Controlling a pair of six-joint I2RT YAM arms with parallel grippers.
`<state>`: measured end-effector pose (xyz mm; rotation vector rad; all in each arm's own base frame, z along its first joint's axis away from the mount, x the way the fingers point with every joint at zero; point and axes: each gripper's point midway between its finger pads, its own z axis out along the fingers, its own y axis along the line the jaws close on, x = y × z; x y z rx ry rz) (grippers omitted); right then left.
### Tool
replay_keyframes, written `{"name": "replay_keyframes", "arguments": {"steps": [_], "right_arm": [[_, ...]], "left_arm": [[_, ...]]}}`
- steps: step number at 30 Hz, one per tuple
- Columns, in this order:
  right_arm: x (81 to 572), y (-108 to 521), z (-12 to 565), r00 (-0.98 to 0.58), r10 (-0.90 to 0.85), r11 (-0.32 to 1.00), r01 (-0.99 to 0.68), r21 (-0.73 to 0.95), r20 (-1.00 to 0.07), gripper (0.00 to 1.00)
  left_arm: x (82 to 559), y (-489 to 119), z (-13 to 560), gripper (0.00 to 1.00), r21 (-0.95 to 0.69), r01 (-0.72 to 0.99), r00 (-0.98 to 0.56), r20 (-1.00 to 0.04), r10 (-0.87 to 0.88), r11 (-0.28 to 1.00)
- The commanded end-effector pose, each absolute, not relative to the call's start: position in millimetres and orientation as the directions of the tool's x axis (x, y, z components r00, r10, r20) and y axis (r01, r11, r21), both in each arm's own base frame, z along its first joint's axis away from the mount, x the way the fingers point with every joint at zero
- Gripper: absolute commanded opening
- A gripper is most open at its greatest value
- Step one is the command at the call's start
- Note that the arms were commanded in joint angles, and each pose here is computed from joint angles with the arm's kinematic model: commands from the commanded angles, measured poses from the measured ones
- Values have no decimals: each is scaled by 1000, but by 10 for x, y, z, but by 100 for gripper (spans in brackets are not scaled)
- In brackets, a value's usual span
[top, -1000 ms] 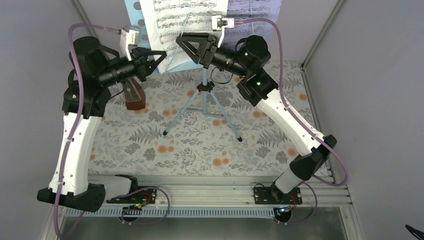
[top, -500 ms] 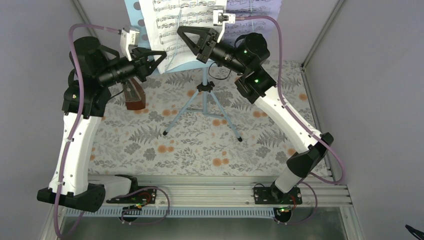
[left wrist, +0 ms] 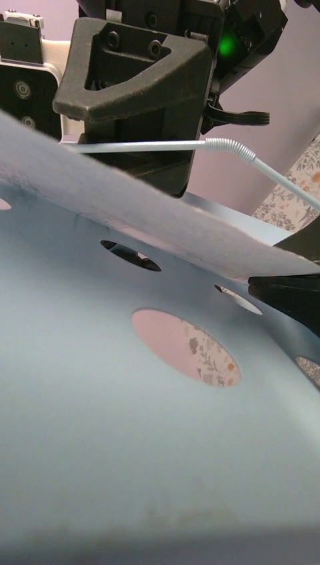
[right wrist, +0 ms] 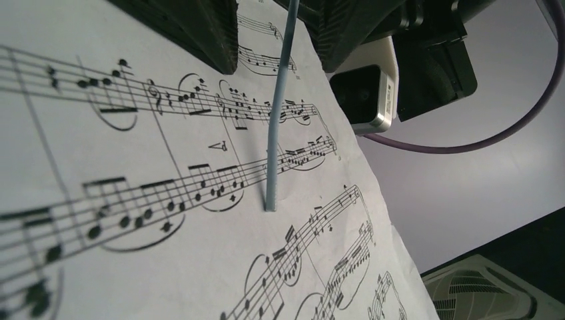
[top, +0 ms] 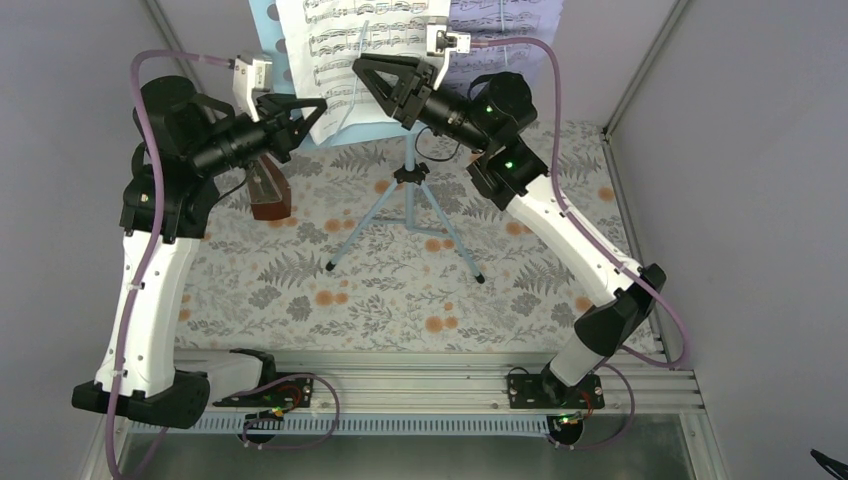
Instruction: Pack up the instrument practice props
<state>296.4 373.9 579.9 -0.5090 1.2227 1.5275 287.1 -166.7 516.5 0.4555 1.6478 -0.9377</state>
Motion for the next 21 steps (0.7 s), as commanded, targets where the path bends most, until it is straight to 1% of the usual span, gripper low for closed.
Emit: {"name": "replay_keyframes", "arguments": {"steps": [1,5,10,13,16,17,21], "right_arm": [[3052,3831,5774,-361,466,95,-887,451,-808,31],[3065,3925,5755,-379,447,61,-891,450,-810,30],[2906,3952,5832,-378,452,-49,-915,401,-808,27],[2867,3965,5855,-372,452,-80,-922,379,-811,21],[2849,3957,5869,-353,461,-82,-931,357,-814,6],[2830,3942,5885,-340,466,-82,-936,342,-817,4],[2768,3877,5894,-281,489,-65,-956,287,-826,4]], "left_arm": [[2852,-1668,5186,2,-344,722,-295,-938,-182,600],[2835,-1676,5187,2,-343,726,-297,-938,-178,596],[2843,-1696,5127,2,-345,729,-314,-936,-160,590],[2854,-1709,5079,2,-352,731,-328,-933,-152,585],[2870,-1695,5053,2,-352,722,-329,-932,-152,596],[2876,-1677,5058,2,-348,715,-324,-933,-155,606],[2952,-1530,5094,2,-338,662,-299,-937,-178,669]]}}
